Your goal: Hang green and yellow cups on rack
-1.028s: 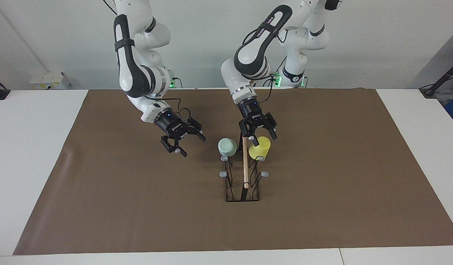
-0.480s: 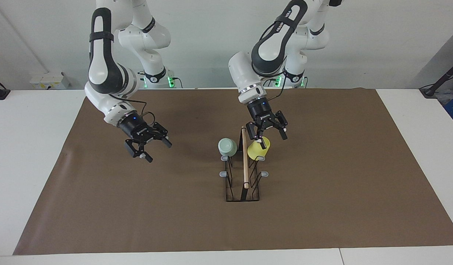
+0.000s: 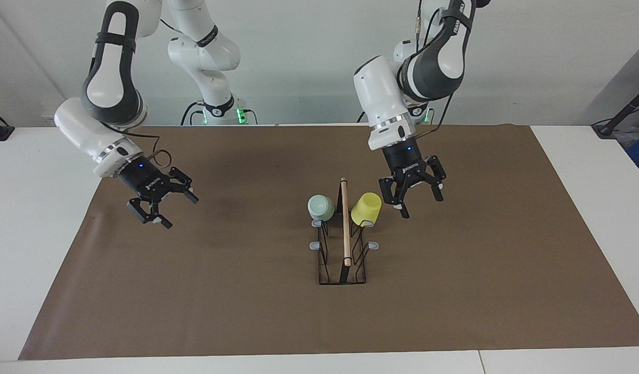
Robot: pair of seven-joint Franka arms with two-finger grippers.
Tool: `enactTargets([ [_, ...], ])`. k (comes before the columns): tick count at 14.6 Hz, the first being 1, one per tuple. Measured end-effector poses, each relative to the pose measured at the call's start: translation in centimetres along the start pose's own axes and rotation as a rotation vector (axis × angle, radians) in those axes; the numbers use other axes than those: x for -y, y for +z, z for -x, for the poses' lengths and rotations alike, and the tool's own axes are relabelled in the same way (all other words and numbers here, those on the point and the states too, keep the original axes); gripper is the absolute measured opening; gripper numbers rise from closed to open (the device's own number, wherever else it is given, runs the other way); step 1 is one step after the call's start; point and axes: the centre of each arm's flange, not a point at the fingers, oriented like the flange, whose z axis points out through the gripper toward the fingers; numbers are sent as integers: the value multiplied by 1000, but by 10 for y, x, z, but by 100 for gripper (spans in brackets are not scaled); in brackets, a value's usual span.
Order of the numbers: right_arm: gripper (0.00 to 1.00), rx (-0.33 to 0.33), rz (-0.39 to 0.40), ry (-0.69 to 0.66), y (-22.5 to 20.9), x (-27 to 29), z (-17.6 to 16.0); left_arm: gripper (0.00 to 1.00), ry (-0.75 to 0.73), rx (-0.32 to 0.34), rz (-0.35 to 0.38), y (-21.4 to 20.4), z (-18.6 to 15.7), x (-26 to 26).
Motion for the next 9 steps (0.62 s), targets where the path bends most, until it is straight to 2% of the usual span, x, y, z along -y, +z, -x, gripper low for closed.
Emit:
enactTargets([
  [2,100,112,-12,38,-18,-9,-4,100,77,92,34,1,-25,19],
  [5,100,287,-8,110,-34,-18,-18,100,178,214,133,-1,-57,59],
  [7,100,404,24,141,-45,-26,-31,100,227,268,214,0,-77,93],
  [9,100,508,72,158,-55,-33,-46,100,267,317,264,5,-90,126],
])
